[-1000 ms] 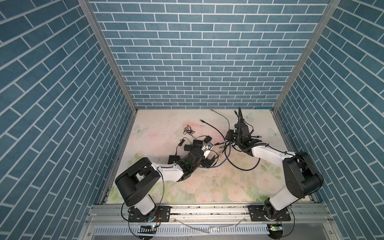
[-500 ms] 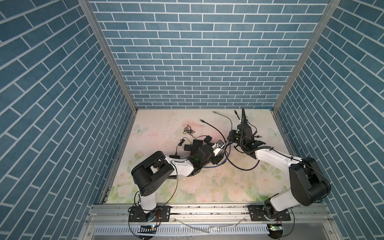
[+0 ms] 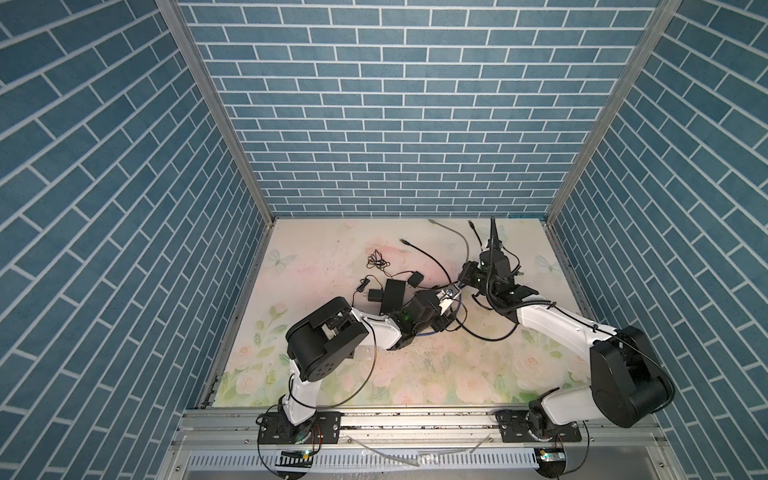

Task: Insert the plug into the switch port
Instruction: 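Grasp the gray cable near its plug with the left gripper while the right holds it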

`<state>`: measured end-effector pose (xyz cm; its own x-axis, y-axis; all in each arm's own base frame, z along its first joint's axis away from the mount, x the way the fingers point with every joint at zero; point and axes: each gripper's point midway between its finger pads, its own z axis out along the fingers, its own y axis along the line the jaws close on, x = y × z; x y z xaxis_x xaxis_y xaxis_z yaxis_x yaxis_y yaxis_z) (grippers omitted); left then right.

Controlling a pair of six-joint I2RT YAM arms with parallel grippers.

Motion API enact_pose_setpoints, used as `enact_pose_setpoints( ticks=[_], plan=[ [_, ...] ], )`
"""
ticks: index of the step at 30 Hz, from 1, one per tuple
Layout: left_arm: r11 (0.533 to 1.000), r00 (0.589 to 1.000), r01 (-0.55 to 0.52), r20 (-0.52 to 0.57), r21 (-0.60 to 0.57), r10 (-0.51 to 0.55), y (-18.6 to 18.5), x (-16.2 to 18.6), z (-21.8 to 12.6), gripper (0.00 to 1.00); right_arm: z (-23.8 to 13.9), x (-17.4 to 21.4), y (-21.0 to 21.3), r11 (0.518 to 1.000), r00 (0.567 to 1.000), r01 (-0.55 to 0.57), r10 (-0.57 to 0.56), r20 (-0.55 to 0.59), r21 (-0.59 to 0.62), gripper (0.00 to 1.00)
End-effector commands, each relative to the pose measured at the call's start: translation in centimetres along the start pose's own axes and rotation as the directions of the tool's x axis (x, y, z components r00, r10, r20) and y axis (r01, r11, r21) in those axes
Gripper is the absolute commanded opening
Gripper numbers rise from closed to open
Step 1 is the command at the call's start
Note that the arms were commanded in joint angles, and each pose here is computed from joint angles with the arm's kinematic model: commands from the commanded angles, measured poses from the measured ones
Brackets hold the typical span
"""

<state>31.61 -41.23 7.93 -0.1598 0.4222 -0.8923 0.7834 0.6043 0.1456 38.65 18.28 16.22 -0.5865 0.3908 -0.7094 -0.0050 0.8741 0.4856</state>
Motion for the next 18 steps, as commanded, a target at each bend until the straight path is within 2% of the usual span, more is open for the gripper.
enact_pose_setpoints(
  ticks=[1, 8, 12, 18],
  plan=[
    [1.0, 1.0, -0.011, 0.0, -0.023, 0.011, 0.2, -0.4, 0.3, 0.66, -1.1, -0.8, -0.5, 1.0, 0.999, -0.021, 0.02, 0.043, 0.015, 0.0],
    [0.999, 0.999, -0.047, -0.004, -0.01, 0.047, 0.0, -0.2, 0.2, 0.52, -2.3, -1.4, -0.7, 1.0, 0.997, -0.022, 0.021, 0.069, 0.016, 0.0],
    [0.997, 0.997, -0.073, -0.005, 0.0, 0.073, -0.2, -0.1, 0.1, 0.37, -2.8, -1.6, -0.7, 1.0, 0.997, -0.02, 0.019, 0.075, 0.015, 0.0],
    [0.993, 0.993, -0.115, -0.005, -0.024, 0.115, 0.4, 0.0, -0.6, 0.26, -3.3, -1.3, -1.0, 1.0, 0.997, -0.016, 0.015, 0.071, 0.02, 0.0]
  ],
)
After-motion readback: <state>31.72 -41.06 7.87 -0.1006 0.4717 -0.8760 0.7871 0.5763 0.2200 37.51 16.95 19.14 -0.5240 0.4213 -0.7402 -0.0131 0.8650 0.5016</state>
